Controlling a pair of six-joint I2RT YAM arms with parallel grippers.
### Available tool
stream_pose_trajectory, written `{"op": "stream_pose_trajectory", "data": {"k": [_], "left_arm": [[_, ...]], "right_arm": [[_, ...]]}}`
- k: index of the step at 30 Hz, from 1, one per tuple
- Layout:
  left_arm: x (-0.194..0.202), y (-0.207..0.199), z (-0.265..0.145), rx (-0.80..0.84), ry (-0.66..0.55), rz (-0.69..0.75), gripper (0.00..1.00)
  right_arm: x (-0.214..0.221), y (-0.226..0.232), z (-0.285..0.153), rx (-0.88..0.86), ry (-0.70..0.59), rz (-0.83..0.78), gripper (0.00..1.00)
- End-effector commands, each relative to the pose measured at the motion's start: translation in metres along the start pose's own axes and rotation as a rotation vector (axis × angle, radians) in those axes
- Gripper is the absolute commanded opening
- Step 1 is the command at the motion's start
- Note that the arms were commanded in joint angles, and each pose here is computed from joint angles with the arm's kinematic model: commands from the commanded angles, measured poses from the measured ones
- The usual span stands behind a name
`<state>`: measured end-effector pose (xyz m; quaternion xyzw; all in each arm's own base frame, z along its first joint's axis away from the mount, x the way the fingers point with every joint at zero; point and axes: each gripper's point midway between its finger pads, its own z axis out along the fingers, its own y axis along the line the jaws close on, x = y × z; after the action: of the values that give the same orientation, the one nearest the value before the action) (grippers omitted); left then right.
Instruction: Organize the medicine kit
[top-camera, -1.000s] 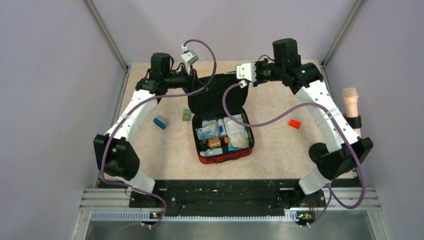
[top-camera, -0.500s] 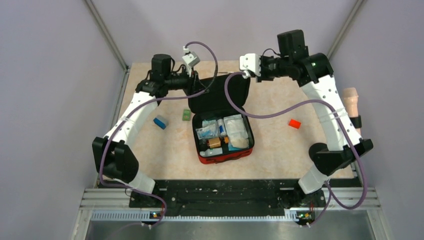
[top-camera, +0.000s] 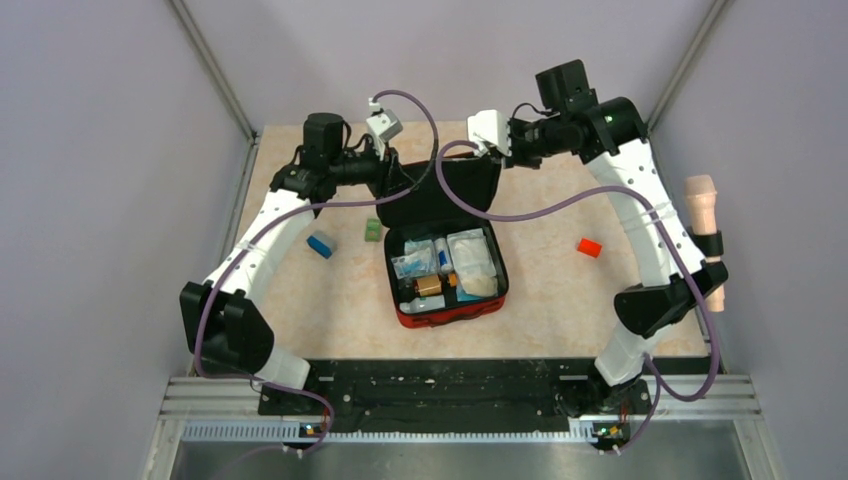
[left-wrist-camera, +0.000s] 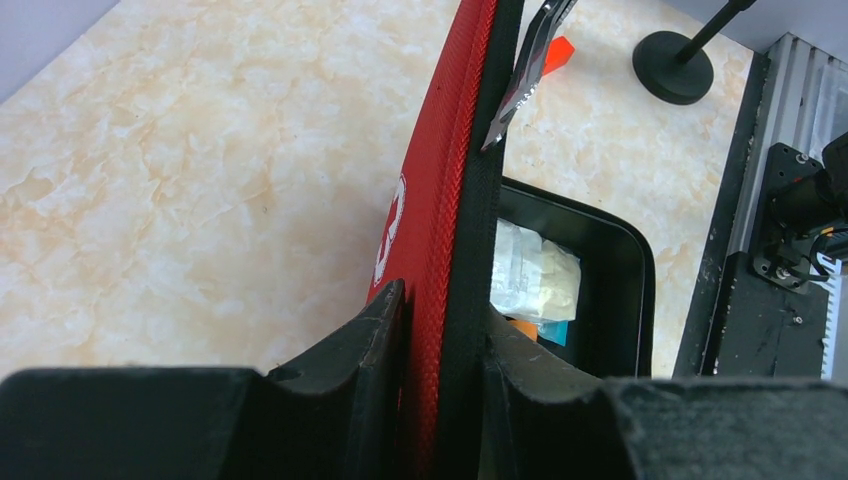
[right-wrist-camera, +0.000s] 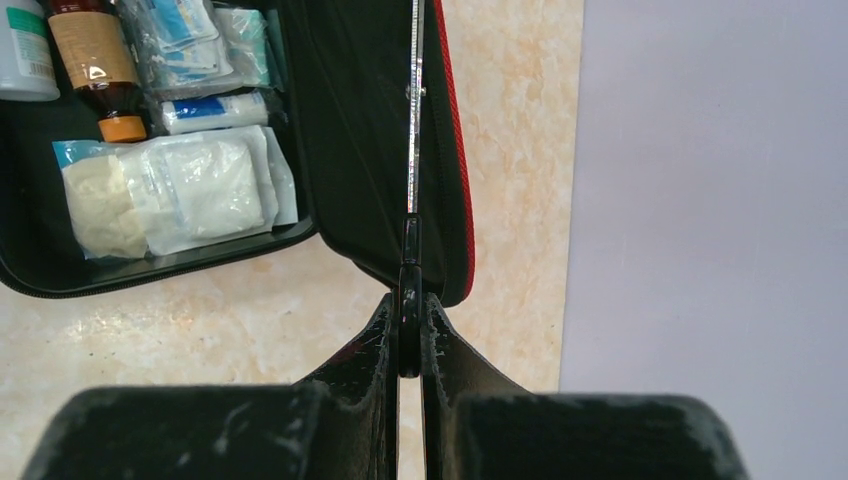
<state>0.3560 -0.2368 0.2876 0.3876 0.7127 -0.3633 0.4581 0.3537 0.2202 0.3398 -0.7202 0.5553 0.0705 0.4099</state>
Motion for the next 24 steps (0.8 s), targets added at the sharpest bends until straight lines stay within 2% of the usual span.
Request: {"op": "stream_pose_trajectory", "data": {"k": [1,6,14,24], "left_arm": [[-0.021,-0.01,-0.005,0.012,-0.059,0.076,0.32],[-0.019,-0.009,-0.003,0.018,-0.054,0.067,0.32],[-0.026,-0.009,0.0,0.031,-0.07,0.057,0.32],[-0.032,-0.014,0.001,0.049,-0.083,0.082,0.33]], "right_arm": [[-0.016,0.001,-0.026,0.058,-0.012,-0.009,0.0],[-0.033,0.004,-0.042,0.079,-0.073,-0.036,0.0],[-0.014,0.032,-0.027,0.001,-0.004,0.027,0.0],[-0.001,0.004,-0.013,0.089,0.089,0.075,0.0]]}}
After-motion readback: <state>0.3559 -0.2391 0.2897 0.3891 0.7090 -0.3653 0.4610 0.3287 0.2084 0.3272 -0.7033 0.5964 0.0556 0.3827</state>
